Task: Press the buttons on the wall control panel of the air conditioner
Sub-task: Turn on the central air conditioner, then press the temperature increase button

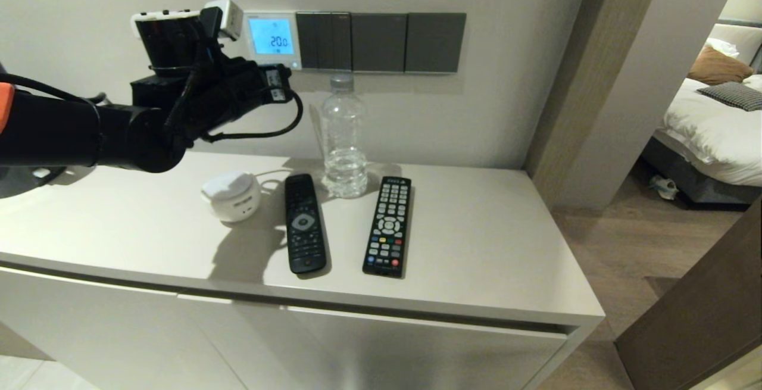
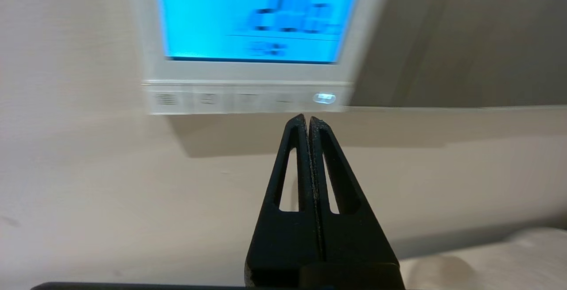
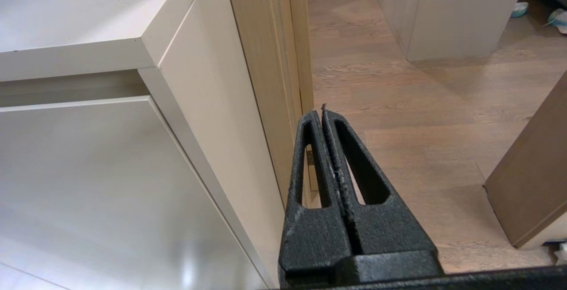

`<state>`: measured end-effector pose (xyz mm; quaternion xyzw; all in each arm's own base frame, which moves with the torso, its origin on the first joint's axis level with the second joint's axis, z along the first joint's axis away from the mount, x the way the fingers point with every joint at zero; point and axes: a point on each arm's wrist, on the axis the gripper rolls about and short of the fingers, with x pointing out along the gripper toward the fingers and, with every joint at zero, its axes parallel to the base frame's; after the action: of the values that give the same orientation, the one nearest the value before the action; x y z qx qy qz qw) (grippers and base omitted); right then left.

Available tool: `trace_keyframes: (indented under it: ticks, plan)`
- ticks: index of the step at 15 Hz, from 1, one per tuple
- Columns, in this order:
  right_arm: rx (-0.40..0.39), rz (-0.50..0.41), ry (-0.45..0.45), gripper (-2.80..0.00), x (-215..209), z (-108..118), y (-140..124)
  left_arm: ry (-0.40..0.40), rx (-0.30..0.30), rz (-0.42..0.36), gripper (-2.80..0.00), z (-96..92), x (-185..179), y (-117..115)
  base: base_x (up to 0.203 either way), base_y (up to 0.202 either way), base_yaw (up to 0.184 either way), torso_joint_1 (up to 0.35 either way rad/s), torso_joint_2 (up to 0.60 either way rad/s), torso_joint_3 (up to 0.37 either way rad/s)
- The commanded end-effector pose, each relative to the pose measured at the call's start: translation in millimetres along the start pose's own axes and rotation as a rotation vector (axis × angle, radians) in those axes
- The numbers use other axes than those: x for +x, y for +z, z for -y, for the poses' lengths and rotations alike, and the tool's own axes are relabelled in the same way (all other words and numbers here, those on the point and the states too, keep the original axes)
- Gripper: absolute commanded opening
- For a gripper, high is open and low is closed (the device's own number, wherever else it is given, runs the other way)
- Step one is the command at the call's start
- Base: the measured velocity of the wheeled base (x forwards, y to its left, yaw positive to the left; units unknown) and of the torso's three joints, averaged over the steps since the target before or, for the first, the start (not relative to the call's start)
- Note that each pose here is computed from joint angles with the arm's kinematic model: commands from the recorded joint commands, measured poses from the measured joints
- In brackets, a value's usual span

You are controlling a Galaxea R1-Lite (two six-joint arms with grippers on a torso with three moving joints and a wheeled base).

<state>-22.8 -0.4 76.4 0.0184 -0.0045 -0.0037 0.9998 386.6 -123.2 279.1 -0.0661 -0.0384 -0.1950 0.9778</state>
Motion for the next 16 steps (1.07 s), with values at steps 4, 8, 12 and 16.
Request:
trace_keyframes:
  ticks: [4,8,12,16]
  plan:
    - [0.000,-0.003,0.001,-2.80,0.2,0.0,-0.4,-0.004,0.002,0.021,-2.80,1.2,-3.2,7.6,0.000,0.000,0.000,0.000,0.00,0.000]
    - [0.000,-0.003,0.001,-2.80,0.2,0.0,-0.4,0.001,0.004,0.012,-2.80,-2.1,5.3,1.8,0.000,0.000,0.000,0.000,0.00,0.000]
    - [0.000,-0.003,0.001,-2.80,0.2,0.0,-0.4,0.007,0.004,0.008,-2.80,-5.2,9.3,-0.9,0.000,0.000,0.000,0.000,0.00,0.000]
    - [0.000,-0.003,0.000,-2.80,0.2,0.0,-0.4,0.020,0.005,0.008,-2.80,-11.1,12.5,-2.4,0.000,0.000,0.000,0.000,0.00,0.000]
